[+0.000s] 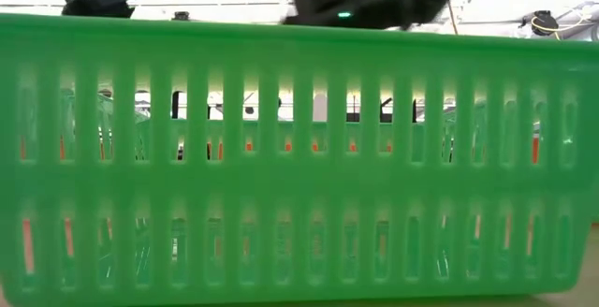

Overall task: Stack baskets on shelf by color
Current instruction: Stack the black bin on the black bins on the shelf

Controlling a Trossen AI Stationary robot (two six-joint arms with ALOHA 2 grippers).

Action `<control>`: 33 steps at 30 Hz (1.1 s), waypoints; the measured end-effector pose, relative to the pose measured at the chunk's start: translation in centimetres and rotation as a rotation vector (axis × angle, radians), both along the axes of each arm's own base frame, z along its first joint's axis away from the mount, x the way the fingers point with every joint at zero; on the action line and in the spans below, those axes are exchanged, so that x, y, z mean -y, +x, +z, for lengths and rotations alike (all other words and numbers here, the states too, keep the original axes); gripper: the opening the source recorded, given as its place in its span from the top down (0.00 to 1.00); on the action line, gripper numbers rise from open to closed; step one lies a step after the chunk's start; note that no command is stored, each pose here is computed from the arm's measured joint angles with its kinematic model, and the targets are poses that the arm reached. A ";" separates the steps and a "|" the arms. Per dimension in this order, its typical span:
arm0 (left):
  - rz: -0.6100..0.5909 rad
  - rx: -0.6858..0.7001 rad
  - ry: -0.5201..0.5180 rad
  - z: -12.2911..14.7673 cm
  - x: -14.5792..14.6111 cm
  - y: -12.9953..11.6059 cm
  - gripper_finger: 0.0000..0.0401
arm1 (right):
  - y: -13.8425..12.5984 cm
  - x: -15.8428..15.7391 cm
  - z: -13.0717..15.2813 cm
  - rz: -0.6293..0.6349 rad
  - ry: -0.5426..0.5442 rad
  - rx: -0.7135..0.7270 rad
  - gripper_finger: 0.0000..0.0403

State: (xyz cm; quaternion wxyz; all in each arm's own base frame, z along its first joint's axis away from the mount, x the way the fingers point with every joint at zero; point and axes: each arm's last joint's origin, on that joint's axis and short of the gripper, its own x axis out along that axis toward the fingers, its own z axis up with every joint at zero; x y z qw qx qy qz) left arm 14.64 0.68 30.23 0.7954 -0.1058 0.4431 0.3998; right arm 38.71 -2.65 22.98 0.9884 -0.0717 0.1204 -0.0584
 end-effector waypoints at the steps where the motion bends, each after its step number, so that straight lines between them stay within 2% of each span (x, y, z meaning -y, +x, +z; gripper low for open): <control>1: 0.006 0.010 0.019 0.2 0.0 0.0 0.42 | 1.2 -0.2 -0.1 0.009 -0.002 -0.011 0.72; 7: -0.011 -0.029 0.036 0.2 -0.1 -0.2 0.42 | 7.9 -1.4 -1.1 0.047 -0.038 -0.006 0.72; 11: 0.040 -0.053 0.025 0.1 -0.1 -0.7 0.42 | 12.1 -2.0 -2.5 0.065 -0.058 0.021 0.72; 15: 0.083 -0.051 0.014 0.0 0.0 -1.0 0.42 | 15.2 -2.5 -3.8 0.076 -0.088 0.038 0.72; 22: 0.081 -0.057 0.017 0.0 0.0 -1.1 0.42 | 18.5 -3.5 -6.3 0.005 -0.219 0.015 0.72; 26: 0.085 -0.054 0.025 0.0 0.0 -1.1 0.42 | 20.0 -4.6 -9.2 -0.049 -0.369 -0.072 0.72; 29: 0.096 -0.046 0.021 0.0 0.0 -1.1 0.42 | 20.5 -4.8 -10.1 -0.105 -0.468 -0.100 0.72; 33: 0.096 -0.046 0.021 0.0 0.0 -1.1 0.42 | 20.5 -4.2 -9.8 -0.136 -0.476 -0.110 0.72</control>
